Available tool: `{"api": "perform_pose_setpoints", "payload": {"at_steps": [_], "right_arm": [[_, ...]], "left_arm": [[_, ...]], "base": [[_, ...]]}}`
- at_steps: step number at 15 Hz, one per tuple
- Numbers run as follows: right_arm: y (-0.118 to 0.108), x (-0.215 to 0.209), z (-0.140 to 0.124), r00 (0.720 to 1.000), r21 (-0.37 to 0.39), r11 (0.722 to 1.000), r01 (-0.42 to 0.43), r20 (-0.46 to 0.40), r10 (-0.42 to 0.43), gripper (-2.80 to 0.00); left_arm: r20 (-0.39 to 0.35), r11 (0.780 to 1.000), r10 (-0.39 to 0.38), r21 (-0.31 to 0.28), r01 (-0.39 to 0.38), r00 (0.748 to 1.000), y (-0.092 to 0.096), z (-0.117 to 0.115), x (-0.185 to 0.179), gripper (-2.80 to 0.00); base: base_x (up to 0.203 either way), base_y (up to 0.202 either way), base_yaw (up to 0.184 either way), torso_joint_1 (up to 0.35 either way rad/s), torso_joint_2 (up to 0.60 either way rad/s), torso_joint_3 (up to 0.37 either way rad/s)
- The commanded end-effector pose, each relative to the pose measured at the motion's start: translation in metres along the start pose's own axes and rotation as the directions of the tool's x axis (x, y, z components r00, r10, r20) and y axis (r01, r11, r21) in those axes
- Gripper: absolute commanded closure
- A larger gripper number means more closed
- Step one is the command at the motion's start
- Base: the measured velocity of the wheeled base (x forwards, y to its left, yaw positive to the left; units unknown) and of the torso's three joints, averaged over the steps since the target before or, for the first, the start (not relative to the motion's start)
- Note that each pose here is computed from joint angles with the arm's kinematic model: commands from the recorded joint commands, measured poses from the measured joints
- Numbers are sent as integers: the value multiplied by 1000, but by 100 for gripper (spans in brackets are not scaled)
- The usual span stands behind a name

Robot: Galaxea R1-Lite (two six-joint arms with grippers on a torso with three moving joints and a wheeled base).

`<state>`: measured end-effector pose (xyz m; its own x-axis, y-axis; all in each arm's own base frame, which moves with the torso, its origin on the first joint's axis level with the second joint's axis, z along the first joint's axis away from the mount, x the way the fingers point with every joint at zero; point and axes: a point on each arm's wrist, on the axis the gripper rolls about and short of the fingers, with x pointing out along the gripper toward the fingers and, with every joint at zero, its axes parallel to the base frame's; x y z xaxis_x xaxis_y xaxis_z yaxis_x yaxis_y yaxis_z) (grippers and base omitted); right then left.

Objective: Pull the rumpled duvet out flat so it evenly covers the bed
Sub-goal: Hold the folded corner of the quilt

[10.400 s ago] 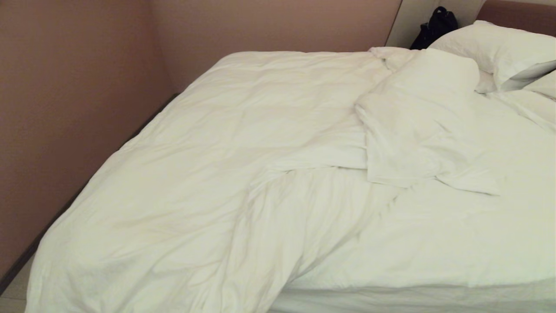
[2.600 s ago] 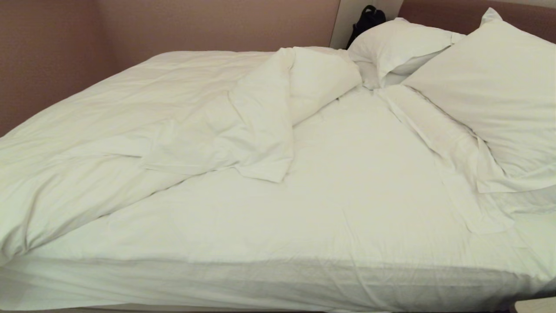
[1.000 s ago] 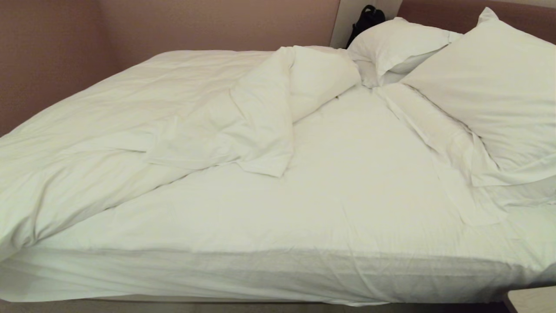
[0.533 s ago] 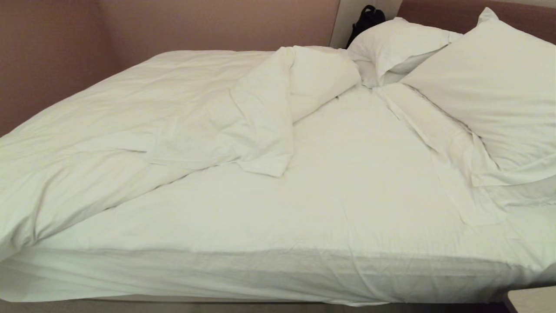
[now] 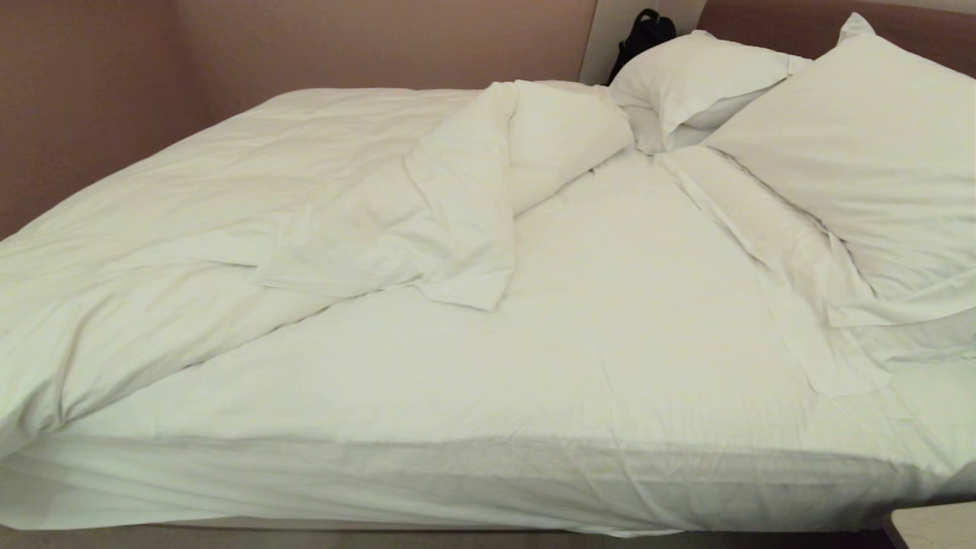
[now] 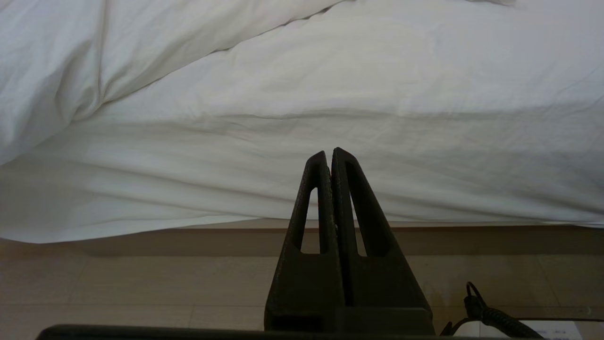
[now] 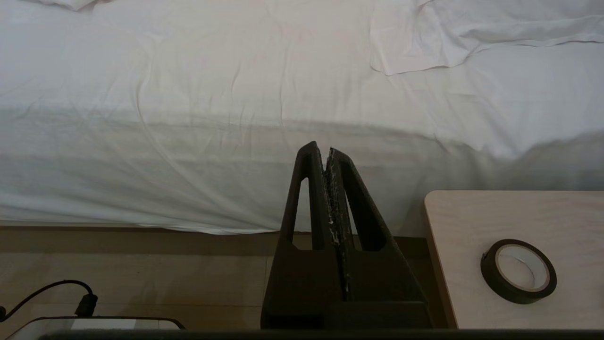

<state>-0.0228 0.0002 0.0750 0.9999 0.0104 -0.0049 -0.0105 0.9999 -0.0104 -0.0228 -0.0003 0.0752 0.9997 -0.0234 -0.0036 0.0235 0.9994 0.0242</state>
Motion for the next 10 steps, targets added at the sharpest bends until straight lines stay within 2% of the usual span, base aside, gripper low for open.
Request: {"api": "perform_pose_setpoints", "payload": {"at_steps": [1,10], "right_arm": [[0,0,0,1000,0,1000,0,0,0,0],[0,0,0,1000,0,1000,0,0,0,0]], "left_arm": [[1,1000,0,-1,0,1000,0,0,0,0],[2,1000,0,1,0,1000,0,0,0,0]], "base": [[0,0,0,0,0,0],[0,0,0,0,0,0]]}}
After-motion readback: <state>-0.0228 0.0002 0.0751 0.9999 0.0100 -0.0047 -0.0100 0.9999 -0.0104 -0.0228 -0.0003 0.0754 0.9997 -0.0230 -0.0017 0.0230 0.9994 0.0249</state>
